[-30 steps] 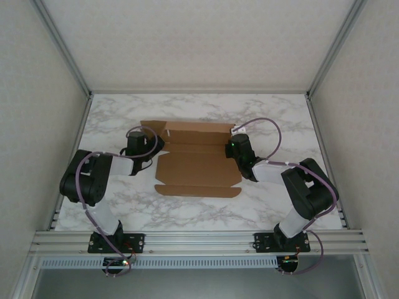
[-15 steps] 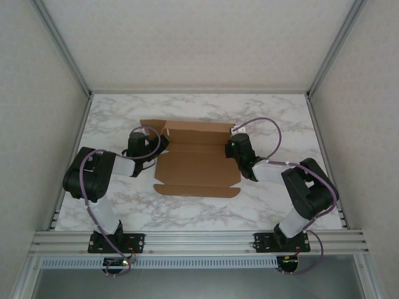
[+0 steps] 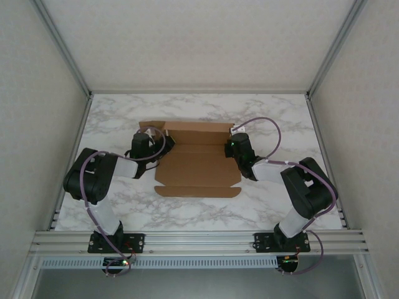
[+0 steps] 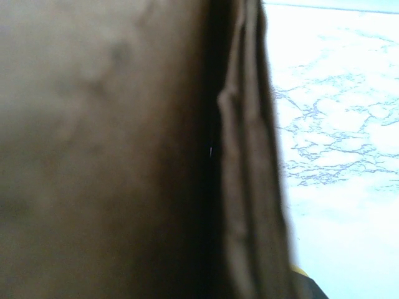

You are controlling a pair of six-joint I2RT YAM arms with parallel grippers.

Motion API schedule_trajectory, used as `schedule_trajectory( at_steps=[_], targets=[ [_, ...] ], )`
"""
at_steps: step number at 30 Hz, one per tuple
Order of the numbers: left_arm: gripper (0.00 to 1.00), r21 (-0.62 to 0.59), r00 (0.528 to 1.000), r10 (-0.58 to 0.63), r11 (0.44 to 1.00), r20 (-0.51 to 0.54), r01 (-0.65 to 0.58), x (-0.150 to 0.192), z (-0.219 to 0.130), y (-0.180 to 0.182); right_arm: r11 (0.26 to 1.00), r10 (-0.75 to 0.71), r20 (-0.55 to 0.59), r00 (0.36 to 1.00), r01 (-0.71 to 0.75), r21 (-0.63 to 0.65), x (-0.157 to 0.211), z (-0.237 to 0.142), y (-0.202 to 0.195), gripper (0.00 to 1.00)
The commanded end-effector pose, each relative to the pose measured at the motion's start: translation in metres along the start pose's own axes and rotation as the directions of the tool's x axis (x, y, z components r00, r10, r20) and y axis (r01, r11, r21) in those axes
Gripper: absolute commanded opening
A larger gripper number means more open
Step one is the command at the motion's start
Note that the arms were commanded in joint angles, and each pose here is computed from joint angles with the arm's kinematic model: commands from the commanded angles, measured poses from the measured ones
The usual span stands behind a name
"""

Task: Fold the paper box

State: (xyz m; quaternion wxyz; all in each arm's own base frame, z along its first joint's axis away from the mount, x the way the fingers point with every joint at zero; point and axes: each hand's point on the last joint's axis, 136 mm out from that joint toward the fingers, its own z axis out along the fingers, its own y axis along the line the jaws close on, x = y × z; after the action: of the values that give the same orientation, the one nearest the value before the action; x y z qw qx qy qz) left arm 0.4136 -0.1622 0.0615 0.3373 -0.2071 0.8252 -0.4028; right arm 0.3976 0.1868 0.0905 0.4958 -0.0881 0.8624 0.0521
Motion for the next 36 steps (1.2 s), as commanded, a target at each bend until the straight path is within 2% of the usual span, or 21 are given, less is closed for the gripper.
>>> schedule_trajectory(
  at_steps=[1, 7, 13, 20, 25, 27, 30, 34, 35, 36],
  targets=[
    [0.54, 0.037, 0.999, 0.016, 0.999, -0.032, -0.015, 0.004, 0.009, -0.014, 0.998, -0.036, -0.155, 0.987, 0.027, -0.060, 0.043, 0.004, 0.009, 0.00],
    [0.54, -0.009, 0.996, -0.022, 1.000, -0.091, 0.021, 0.026, 0.022, 0.007, 0.998, -0.045, -0.169, 0.985, 0.037, -0.045, 0.046, 0.006, 0.006, 0.00],
    [0.53, -0.031, 0.998, -0.008, 0.999, -0.065, 0.006, 0.016, 0.014, 0.003, 0.999, -0.043, -0.172, 0.984, 0.040, -0.023, 0.043, 0.007, 0.000, 0.00],
    [0.53, -0.086, 0.995, 0.048, 0.995, 0.084, -0.041, -0.020, -0.035, -0.017, 1.000, -0.007, -0.183, 0.983, 0.010, 0.018, 0.039, 0.007, -0.014, 0.00],
    [0.53, -0.129, 0.967, 0.117, 0.988, 0.224, -0.090, -0.041, -0.081, -0.029, 0.999, 0.004, -0.156, 0.988, 0.004, 0.046, 0.034, 0.005, -0.019, 0.00],
    [0.53, -0.145, 0.947, 0.151, 0.983, 0.285, -0.113, -0.049, -0.101, -0.034, 0.997, 0.016, -0.146, 0.989, -0.004, 0.082, 0.032, 0.005, -0.025, 0.00],
    [0.54, -0.175, 0.885, 0.199, 0.975, 0.422, -0.136, -0.063, -0.140, -0.038, 0.997, 0.014, -0.142, 0.990, -0.004, 0.072, 0.032, 0.003, -0.024, 0.00],
    [0.56, -0.311, 0.726, 0.306, 0.941, 0.616, -0.133, -0.089, -0.201, -0.030, 1.000, -0.007, -0.150, 0.989, 0.010, 0.020, 0.033, 0.003, -0.016, 0.00],
    [0.58, -0.357, 0.691, 0.327, 0.928, 0.645, -0.105, -0.097, -0.214, -0.025, 1.000, -0.012, -0.152, 0.988, 0.013, 0.008, 0.033, 0.003, -0.014, 0.00],
    [0.66, -0.385, 0.673, 0.328, 0.920, 0.663, -0.069, -0.103, -0.223, -0.019, 1.000, -0.017, -0.155, 0.988, 0.016, -0.005, 0.034, 0.003, -0.012, 0.00]
  ],
)
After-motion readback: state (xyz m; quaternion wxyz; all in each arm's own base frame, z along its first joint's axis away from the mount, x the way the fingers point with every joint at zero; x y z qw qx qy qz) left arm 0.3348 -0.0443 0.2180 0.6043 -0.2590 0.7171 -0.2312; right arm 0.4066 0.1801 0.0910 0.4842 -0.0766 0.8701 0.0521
